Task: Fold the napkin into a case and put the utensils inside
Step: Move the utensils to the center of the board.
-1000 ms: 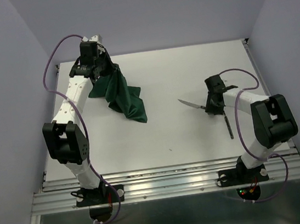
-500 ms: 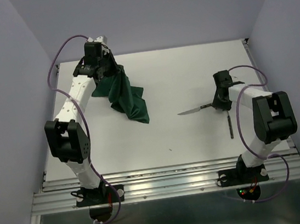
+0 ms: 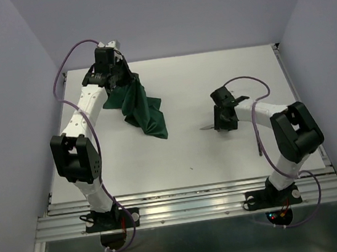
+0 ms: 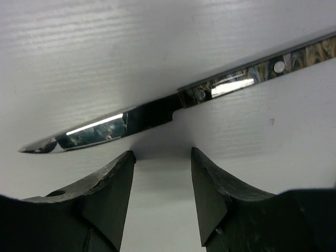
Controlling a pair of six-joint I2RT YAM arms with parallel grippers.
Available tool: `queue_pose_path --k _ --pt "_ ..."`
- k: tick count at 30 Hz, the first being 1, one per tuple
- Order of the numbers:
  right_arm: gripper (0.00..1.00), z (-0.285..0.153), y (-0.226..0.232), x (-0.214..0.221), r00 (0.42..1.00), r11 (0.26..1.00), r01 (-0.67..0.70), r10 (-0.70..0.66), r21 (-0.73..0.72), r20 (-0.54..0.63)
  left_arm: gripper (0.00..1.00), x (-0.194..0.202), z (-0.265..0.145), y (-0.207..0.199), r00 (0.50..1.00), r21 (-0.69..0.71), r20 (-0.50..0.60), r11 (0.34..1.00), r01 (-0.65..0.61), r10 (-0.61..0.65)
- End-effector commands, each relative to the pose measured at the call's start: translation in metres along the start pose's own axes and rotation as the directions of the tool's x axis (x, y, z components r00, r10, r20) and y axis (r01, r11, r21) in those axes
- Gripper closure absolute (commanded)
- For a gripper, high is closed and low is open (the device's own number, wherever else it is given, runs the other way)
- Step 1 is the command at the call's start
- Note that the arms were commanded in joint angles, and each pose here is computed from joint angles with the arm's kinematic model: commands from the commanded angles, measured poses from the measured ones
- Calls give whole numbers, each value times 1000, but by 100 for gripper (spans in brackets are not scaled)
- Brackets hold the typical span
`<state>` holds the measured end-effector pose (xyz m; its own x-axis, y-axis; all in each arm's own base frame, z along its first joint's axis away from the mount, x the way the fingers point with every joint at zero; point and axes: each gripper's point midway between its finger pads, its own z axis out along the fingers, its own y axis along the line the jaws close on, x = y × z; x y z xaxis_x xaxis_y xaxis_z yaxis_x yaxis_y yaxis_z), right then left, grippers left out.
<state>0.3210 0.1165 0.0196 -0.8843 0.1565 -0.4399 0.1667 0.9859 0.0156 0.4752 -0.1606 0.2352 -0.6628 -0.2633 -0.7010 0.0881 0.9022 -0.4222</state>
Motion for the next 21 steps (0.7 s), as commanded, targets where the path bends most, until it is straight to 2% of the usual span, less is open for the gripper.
queue_pose_path --k 1,4,5,11,21 --pt "47 26 7 -15 1000 999 -23 23 32 14 100 -20 -10 -13 998 28 63 999 -19 17" --pt "47 41 8 -28 1000 996 -14 12 84 29 100 -21 -11 -13 998 27 65 999 -19 17" --pt "47 42 12 -44 998 997 -30 26 78 54 100 -21 -11 -13 998 27 65 999 -19 17" --pt "47 70 -19 -77 991 982 -126 118 143 64 100 -21 -15 -13 998 18 64 1000 -24 23" --pt "47 85 -89 -78 976 943 -217 211 253 51 100 -23 -19 -14 997 20 71 1000 -19 18"
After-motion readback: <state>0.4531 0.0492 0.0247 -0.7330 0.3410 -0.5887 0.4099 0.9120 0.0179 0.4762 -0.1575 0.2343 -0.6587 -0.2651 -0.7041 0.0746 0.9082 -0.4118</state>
